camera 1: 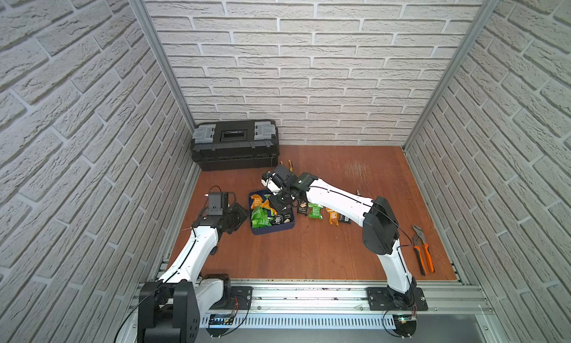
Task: Take the cookies out of the storage box
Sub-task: Place the cookie at the center of the board.
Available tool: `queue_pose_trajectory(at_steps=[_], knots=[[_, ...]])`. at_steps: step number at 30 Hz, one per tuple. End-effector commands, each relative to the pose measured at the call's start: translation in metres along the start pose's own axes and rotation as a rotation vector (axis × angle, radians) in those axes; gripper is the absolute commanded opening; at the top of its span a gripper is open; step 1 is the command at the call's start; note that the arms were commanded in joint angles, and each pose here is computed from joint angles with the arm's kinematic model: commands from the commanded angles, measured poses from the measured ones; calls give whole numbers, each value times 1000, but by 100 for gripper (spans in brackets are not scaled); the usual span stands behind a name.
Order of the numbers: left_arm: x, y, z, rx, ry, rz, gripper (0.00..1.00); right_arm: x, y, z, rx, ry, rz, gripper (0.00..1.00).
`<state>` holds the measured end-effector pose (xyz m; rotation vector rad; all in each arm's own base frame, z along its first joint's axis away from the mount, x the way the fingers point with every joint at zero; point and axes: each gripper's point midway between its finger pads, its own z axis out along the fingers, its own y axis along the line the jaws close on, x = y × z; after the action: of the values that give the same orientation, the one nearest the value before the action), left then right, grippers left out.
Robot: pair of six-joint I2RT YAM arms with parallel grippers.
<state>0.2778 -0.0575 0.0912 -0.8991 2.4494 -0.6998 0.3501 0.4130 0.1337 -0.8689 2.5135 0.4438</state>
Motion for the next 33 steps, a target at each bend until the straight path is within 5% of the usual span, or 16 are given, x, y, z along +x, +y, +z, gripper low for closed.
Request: queue_pose_trajectory(at_steps=[1, 16, 33], knots=[[6, 9, 2, -35, 14, 8, 42, -23, -13, -23, 34, -119, 105, 19], [2, -5, -3, -91, -4, 113, 44, 40, -180, -39, 408, -131, 632, 18], [4, -23, -12, -212, -16, 271, 49, 102, -255, -6, 600, 17, 737, 20]])
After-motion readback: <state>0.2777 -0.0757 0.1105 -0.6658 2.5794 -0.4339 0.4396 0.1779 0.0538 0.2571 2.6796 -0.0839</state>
